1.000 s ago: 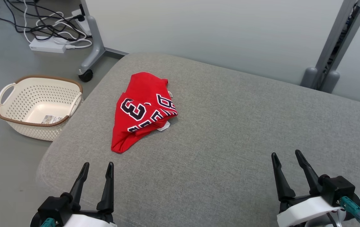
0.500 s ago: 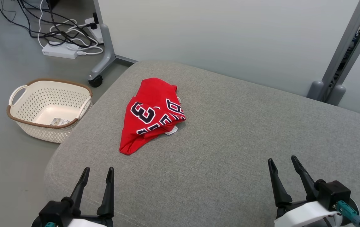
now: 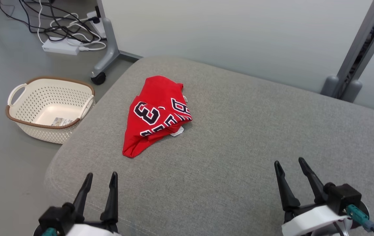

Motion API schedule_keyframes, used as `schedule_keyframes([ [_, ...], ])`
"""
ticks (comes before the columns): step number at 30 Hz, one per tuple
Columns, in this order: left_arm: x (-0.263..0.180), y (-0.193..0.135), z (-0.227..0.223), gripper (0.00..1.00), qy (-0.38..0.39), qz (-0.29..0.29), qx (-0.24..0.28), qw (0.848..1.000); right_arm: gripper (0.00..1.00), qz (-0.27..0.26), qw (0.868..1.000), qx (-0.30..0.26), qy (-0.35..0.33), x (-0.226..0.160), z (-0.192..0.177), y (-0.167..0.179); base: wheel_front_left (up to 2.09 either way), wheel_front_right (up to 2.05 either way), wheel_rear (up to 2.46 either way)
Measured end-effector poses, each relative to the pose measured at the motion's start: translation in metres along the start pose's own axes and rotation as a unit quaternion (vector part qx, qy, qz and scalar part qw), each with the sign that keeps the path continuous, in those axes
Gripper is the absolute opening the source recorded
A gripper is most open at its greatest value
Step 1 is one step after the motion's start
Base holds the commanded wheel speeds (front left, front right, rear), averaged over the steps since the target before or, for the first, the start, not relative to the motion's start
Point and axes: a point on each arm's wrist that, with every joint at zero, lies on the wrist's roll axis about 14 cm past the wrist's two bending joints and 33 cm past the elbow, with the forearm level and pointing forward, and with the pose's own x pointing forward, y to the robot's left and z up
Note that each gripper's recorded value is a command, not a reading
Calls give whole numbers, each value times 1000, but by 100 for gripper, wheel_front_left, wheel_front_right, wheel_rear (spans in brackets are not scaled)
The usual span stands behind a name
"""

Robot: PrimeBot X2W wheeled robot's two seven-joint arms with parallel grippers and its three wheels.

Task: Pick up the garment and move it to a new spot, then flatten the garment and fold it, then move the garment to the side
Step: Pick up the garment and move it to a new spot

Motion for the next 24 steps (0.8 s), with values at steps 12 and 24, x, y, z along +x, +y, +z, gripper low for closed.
schedule_keyframes([
  [12,103,-11,18,100,-5,-38,25,999,100,-2,1000,-14,-2,22,-5,-33,0,0,0],
  [24,224,-24,-12,100,219,-50,-37,974,100,-20,1000,-15,13,30,-24,-69,0,0,0],
])
